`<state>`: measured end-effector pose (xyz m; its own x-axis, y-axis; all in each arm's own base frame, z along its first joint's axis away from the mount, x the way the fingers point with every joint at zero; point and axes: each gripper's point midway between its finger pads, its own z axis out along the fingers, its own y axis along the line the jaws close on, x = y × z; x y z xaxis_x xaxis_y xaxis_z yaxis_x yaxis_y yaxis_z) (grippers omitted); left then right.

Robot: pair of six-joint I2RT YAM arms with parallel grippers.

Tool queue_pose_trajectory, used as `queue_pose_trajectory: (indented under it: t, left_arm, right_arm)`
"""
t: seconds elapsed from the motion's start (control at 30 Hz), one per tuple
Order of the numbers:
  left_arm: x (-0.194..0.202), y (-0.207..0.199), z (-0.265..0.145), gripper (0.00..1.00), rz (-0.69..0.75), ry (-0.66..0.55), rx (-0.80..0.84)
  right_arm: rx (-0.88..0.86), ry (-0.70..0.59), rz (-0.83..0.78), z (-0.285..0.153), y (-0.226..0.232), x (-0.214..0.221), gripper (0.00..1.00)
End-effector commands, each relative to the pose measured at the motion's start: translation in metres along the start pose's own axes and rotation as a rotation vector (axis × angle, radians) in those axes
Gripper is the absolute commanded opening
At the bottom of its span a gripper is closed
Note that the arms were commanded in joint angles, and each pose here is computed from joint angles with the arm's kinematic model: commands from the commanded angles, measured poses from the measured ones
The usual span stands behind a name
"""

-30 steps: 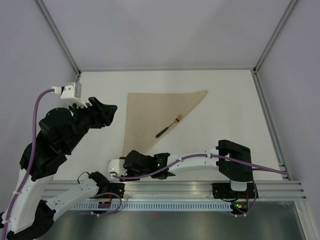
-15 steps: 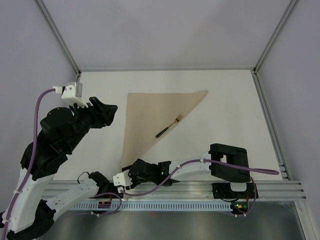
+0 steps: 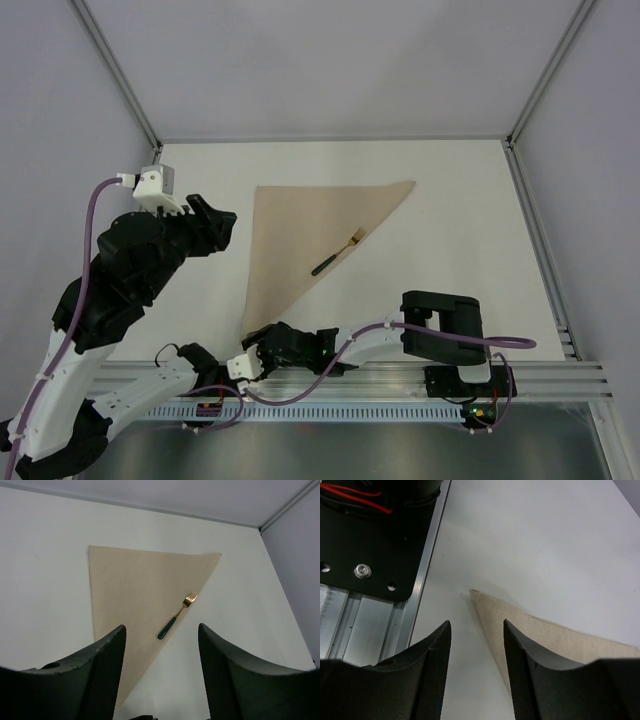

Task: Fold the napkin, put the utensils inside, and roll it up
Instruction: Fold the napkin

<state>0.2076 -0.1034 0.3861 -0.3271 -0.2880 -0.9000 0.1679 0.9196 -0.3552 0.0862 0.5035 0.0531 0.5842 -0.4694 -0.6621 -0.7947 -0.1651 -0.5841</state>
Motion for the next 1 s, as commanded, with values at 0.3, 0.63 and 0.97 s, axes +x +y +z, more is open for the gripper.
queue_pose_trajectory:
  t: [0.3,0.63,0.97]
  left_arm:
    - [0.005,0.004,0.012,0.64,-0.011,0.012,-0.049]
    - [0.010,0.006,0.016,0.64,0.006,0.025,-0.059]
    - [0.013,0.006,0.016,0.64,0.011,0.029,-0.054]
  right_arm:
    - [0.056,-0.073,-0.054,0.030,0.004,-0.003,0.52]
    - [0.074,-0.067,-0.070,0.038,0.005,0.003,0.45]
    - [0.102,-0.042,-0.084,0.043,0.002,0.010,0.28]
